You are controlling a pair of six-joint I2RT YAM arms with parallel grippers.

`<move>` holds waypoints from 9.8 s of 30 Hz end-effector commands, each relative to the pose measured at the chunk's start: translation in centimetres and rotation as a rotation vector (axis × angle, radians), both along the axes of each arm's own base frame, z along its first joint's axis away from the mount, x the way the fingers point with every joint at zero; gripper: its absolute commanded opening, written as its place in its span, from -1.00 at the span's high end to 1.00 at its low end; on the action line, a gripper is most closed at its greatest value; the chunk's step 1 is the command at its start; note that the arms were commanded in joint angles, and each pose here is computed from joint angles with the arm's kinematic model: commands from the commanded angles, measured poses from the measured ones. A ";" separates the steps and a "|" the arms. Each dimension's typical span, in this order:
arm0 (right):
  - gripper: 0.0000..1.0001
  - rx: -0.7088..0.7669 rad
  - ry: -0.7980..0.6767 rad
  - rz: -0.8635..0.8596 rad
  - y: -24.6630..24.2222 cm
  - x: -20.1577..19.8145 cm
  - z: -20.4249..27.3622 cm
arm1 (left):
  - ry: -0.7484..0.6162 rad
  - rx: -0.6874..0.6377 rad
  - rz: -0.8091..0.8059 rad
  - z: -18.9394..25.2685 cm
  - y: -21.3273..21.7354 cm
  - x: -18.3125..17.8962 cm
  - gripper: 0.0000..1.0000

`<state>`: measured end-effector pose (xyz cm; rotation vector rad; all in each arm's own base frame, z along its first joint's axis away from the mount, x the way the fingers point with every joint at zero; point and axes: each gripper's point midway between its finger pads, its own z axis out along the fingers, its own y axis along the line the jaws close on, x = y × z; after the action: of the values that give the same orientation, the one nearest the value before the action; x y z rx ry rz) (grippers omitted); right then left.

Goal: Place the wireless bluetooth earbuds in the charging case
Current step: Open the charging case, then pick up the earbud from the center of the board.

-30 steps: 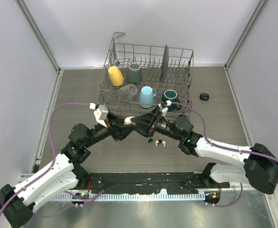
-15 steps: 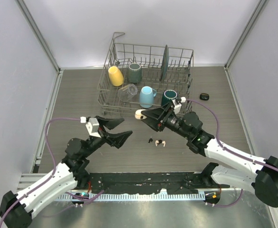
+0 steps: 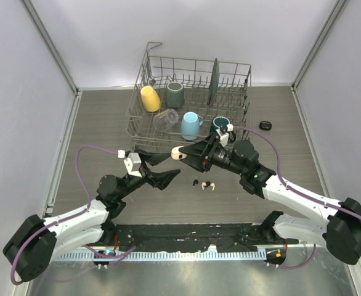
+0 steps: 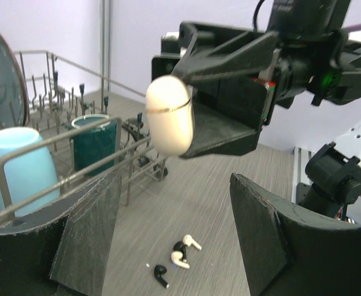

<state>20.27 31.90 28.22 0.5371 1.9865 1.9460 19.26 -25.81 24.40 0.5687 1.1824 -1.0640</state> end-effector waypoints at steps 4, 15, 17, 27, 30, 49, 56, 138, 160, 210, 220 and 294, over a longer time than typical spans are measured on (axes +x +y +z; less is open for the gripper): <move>0.98 0.042 -0.030 0.036 0.2 -0.6 1.7 | -0.232 -0.119 -0.015 6.6 0.9 -1.7 -0.48; 0.98 0.052 -0.080 0.105 0.8 -1.5 3.3 | -0.234 -0.103 -0.029 6.8 0.3 -1.5 -0.35; 0.98 0.053 -0.087 0.119 0.9 -1.7 3.7 | -0.229 -0.097 -0.032 6.7 0.1 -1.4 -0.35; 0.98 0.058 -0.091 0.133 1.2 -2.1 3.8 | -0.240 -0.095 -0.032 7.0 -0.1 -1.2 -0.26; 0.98 0.059 -0.096 0.136 1.2 -2.3 3.8 | -0.247 -0.106 -0.017 7.4 0.1 -1.0 -0.24; 0.98 0.124 -0.194 0.108 1.2 -2.5 4.5 | -0.226 -0.187 -0.044 8.6 -0.6 -0.9 -0.06; 0.98 0.124 -0.189 0.104 1.2 -2.4 3.9 | -0.235 -0.209 -0.031 9.2 -0.4 -0.9 -0.09; 0.98 0.140 -0.190 0.081 1.3 -2.0 3.5 | -0.206 -0.229 -0.041 8.9 -0.8 -0.5 0.08; 0.98 0.153 -0.177 0.086 1.4 -2.3 3.2 | -0.206 -0.231 -0.040 9.1 -1.0 -0.3 0.16; -0.31 -0.500 -0.513 0.132 -0.3 -2.7 0.8 | -0.294 -0.224 -0.147 10.0 -0.9 -3.3 0.99; -0.31 -0.442 -0.460 0.036 -0.1 -1.2 1.9 | -0.304 -0.202 -0.232 10.0 -1.1 -5.0 1.00; 0.25 -1.312 -0.093 -0.012 -12.3 1.9 -21.1 | -0.254 -0.187 -0.049 7.8 2.4 -4.5 1.00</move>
<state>21.22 18.74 6.22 0.1224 2.6066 0.3303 14.96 -23.93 31.24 0.5830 0.8896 -1.1152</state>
